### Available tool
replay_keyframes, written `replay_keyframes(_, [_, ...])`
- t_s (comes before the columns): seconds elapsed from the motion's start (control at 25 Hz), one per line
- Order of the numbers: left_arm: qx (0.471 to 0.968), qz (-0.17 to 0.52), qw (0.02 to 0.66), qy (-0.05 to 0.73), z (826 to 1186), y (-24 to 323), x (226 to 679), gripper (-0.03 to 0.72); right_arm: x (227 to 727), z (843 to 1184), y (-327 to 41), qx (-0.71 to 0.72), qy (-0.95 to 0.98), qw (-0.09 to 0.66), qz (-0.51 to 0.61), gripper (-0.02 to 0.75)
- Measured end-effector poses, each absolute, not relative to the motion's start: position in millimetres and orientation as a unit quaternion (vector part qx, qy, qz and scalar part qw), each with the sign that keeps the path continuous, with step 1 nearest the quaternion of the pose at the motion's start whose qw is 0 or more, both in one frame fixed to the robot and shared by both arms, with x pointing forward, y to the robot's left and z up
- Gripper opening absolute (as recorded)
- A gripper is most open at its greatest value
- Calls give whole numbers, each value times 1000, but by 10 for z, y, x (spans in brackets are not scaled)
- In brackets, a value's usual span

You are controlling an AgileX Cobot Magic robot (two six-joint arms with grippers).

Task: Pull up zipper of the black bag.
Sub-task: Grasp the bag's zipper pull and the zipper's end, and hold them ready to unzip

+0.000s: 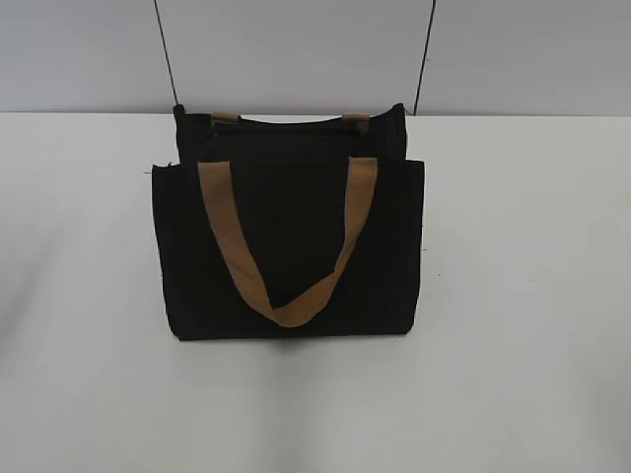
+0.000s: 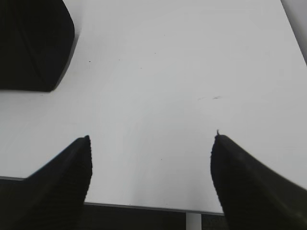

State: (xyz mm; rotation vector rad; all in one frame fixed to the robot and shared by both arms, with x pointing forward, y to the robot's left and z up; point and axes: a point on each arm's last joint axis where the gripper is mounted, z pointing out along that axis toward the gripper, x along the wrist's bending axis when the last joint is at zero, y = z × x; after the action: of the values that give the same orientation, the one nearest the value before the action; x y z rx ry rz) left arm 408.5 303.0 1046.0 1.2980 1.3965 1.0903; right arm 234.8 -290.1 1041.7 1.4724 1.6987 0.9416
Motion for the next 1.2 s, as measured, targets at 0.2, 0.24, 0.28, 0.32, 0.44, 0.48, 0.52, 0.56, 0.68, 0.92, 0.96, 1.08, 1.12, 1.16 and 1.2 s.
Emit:
replay_keyframes(0.2, [596,449,449,492,10163,2816,4511,557,2348,10417,-2901,567,654,345,363,588])
replay_keyframes(0.24, [611,444,452,475,10091,2756,4577,527,2348,10417,-2901,567,654,345,363,588])
replay_keyframes(0.28, [626,432,453,465,10004,2696,4633,501,2348,10417,-2901,567,654,345,363,588])
replay_keyframes(0.32, [638,415,456,462,9910,2644,4681,482,2348,10417,-2901,567,654,345,363,588])
replay_keyframes(0.44, [678,360,455,452,9614,2531,4783,456,2348,10417,-2901,567,654,345,363,588])
replay_keyframes(0.48, [688,345,461,442,9539,2492,4805,449,2348,10417,-2901,567,654,345,363,588])
replay_keyframes(0.52, [699,328,469,428,9455,2443,4827,440,2348,10417,-2901,567,654,345,363,588])
replay_keyframes(0.56, [711,310,473,417,9372,2400,4855,430,2348,10417,-2901,567,654,345,363,588])
replay_keyframes(0.68, [746,269,480,375,9171,2279,4971,419,2348,10417,-2901,567,654,345,363,588])
replay_keyframes(0.92, [790,206,505,280,8892,2076,5178,416,2348,10417,-2901,567,654,345,363,588])
replay_keyframes(0.96, [790,201,511,273,8858,2055,5215,416,2348,10417,-2901,567,654,345,363,588])
replay_keyframes(1.08, [786,193,526,261,8778,2011,5326,415,2348,10417,-2901,567,654,345,363,588])
replay_keyframes(1.12, [781,193,535,258,8765,1997,5366,412,2348,10417,-2901,567,654,345,363,588])
replay_keyframes(1.16, [777,193,542,254,8757,1983,5405,403,2348,10417,-2901,567,654,345,363,588])
replay_keyframes(1.2, [773,194,550,248,8757,1969,5435,389,2348,10417,-2901,567,654,345,363,588])
